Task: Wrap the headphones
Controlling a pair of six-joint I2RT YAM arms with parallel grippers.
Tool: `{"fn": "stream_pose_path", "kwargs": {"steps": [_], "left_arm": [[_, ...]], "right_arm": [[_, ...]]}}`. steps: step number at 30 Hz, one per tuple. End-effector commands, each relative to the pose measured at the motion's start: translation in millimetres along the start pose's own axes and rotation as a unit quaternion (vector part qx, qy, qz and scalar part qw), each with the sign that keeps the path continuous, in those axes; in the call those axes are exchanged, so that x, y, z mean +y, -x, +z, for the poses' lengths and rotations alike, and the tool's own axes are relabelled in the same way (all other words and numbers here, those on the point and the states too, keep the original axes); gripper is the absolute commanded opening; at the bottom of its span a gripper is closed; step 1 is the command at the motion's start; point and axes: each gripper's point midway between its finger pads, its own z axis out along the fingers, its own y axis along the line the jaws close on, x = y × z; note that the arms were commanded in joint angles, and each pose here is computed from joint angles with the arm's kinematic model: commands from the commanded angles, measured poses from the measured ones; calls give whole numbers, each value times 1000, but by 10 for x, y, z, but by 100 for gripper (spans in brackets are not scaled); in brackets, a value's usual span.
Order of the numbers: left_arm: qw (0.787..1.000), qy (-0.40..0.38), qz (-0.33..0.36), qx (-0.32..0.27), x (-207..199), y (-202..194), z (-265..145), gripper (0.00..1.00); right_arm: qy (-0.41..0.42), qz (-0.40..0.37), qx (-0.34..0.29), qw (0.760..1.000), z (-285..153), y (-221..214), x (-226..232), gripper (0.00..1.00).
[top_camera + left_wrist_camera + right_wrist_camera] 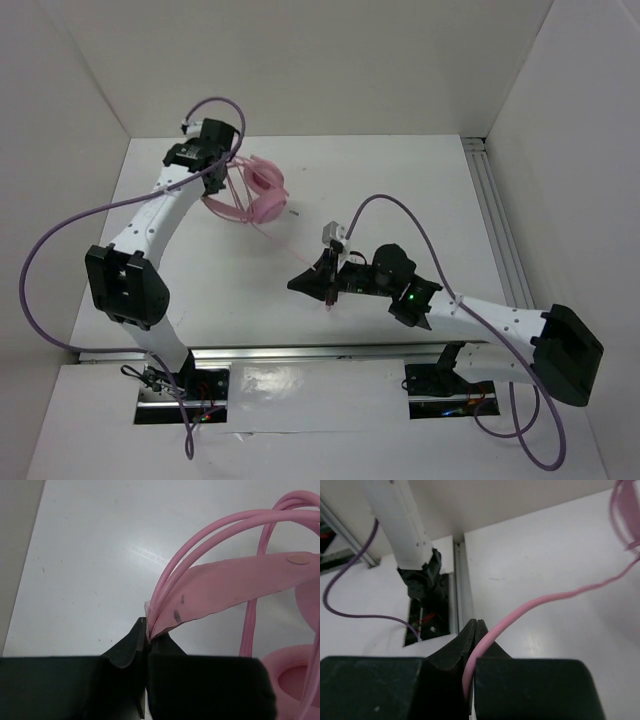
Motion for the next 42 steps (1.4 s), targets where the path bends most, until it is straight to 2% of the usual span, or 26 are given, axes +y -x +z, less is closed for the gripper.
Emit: {"fn": "stream_pose_path", "kwargs": {"steps": [1, 5, 6, 7, 9, 10, 13, 19, 22, 23, 27, 32, 36, 37, 39, 40, 42], "left_arm": [[996, -40, -42, -66, -125, 173, -204, 0], [998, -32, 54, -2, -222, -323, -21, 0], [996, -31, 87, 20, -230, -548, 41, 0], [994, -43, 94, 19, -274, -610, 15, 0], [989, -68, 128, 21, -269, -823, -75, 0], [987, -88, 135, 25, -300, -880, -98, 0], [979, -92, 181, 34, -264, -1059, -133, 0], [961, -139, 237, 37, -378, -1306, -388, 0], [947, -179, 263, 32, -532, -1412, -605, 0], [942, -196, 272, 27, -573, -1426, -687, 0], [909, -298, 292, 18, -762, -1561, -1165, 0], [881, -376, 284, -33, -653, -1418, -1757, 0], [857, -432, 275, -58, -537, -1327, -2187, 0], [848, -452, 269, -63, -529, -1323, -2310, 0], [835, -478, 262, -73, -487, -1280, -2487, 0], [832, -488, 252, -79, -462, -1233, -2566, 0], [827, -503, 232, -98, -406, -1108, -2736, 0]], "right_arm": [[-69, -54, 69, 994, -58, 63, -202, 0], [-105, -114, 92, 984, -62, 451, -322, 0], [-122, -122, 110, 979, -62, 439, -446, 0], [-144, -131, 130, 972, -98, 523, -538, 0], [-172, -169, 178, 954, -159, 445, -808, 0], [-217, -179, 202, 938, -250, 478, -959, 0], [-277, -201, 226, 912, -364, 536, -1213, 0], [-377, -269, 156, 872, -497, 1282, -1438, 0], [-420, -298, 128, 847, -612, 1618, -1542, 0], [-450, -301, 121, 832, -684, 1691, -1632, 0], [-488, -299, 120, 811, -783, 1733, -1944, 0], [-536, -285, 135, 783, -1097, 1621, -2437, 0], [-510, -275, 146, 802, -1092, 1525, -2599, 0], [-473, -269, 146, 826, -936, 1493, -2554, 2], [-448, -245, 148, 847, -878, 1410, -2603, 7], [-395, -232, 149, 876, -715, 1377, -2502, 9], [-340, -191, 142, 910, -542, 1290, -2407, 16]]}}
